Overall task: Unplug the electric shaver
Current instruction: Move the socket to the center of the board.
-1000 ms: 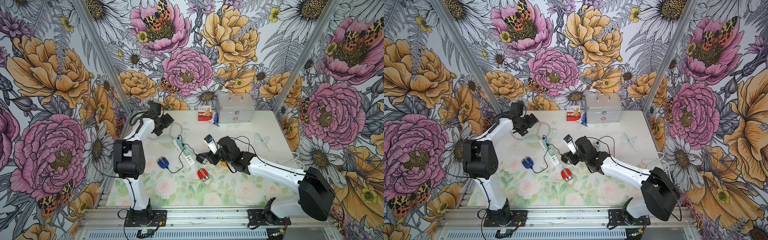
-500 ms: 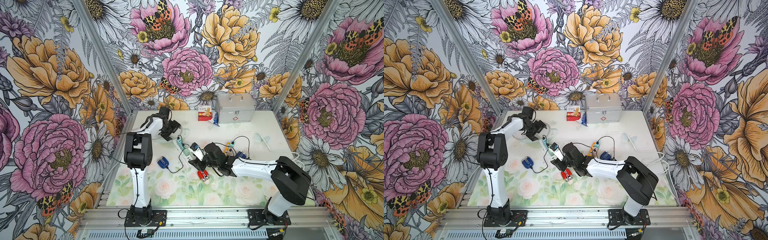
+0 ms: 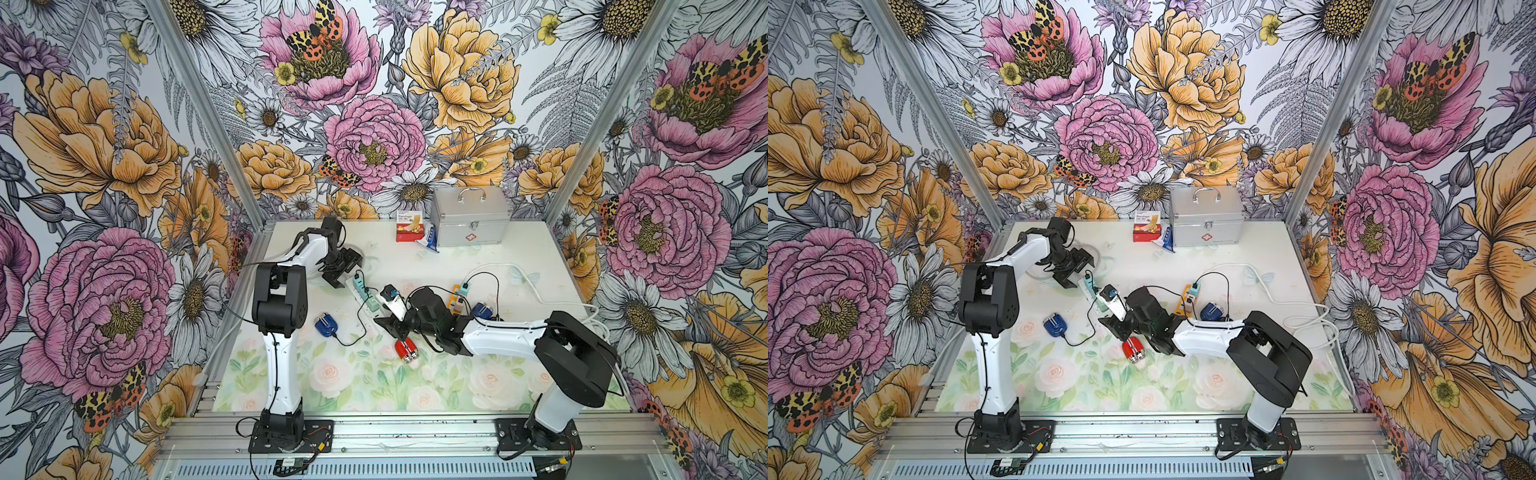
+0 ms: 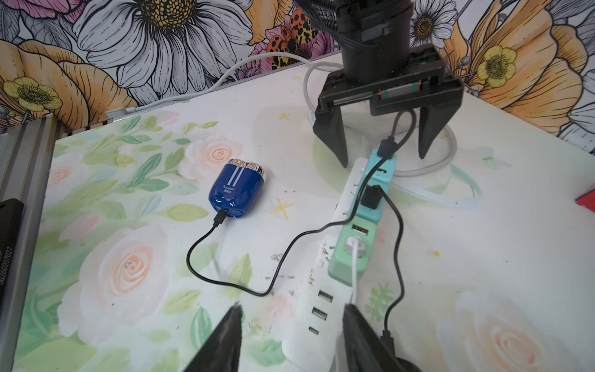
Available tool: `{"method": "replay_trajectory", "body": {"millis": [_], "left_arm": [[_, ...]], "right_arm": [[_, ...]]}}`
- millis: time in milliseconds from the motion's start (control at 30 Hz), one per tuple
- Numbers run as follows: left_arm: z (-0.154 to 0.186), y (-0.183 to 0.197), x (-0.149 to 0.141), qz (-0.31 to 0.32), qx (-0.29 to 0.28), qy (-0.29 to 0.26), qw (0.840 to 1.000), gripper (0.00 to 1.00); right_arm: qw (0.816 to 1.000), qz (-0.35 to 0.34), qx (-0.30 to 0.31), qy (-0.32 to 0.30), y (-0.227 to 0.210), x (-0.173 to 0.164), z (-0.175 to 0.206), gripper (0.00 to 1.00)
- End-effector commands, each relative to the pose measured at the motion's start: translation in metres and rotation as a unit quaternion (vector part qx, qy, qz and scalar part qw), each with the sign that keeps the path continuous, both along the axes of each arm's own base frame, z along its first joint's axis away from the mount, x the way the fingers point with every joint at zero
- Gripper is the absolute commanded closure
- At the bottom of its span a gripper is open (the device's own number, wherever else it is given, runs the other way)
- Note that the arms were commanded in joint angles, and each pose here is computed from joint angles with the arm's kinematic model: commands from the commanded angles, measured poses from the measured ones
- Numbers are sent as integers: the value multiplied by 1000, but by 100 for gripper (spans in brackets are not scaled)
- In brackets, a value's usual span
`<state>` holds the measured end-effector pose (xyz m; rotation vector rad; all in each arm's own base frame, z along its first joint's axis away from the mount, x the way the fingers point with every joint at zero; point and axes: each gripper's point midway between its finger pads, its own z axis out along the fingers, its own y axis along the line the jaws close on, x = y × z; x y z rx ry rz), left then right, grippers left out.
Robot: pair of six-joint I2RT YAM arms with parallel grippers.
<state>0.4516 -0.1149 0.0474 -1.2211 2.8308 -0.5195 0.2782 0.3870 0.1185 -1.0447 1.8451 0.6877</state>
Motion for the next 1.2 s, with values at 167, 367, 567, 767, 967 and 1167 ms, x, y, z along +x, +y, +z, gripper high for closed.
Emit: {"method": "replay_trajectory", "body": {"millis": [167, 367, 567, 767, 967, 1167], "left_arm": [[-11, -7, -10, 0, -27, 38, 999, 15], [-12, -10, -14, -1, -37, 45, 998, 21], [-13, -5, -28, 8, -32, 58, 998, 28], [-10, 1, -37, 20, -20, 60, 998, 35], [-10, 1, -47, 33, -16, 71, 997, 41], [-10, 4, -52, 49, -12, 77, 996, 45]], "right_arm": [[1000, -11, -2, -23, 6, 8, -11, 55], [999, -27, -12, -30, 5, 16, -18, 57], [999, -28, -7, -29, 5, 15, -20, 57], [999, -22, 0, -35, 5, 13, -21, 58], [999, -13, 3, -35, 6, 10, -22, 58], [999, 3, 3, -32, 8, 5, -24, 59]]}}
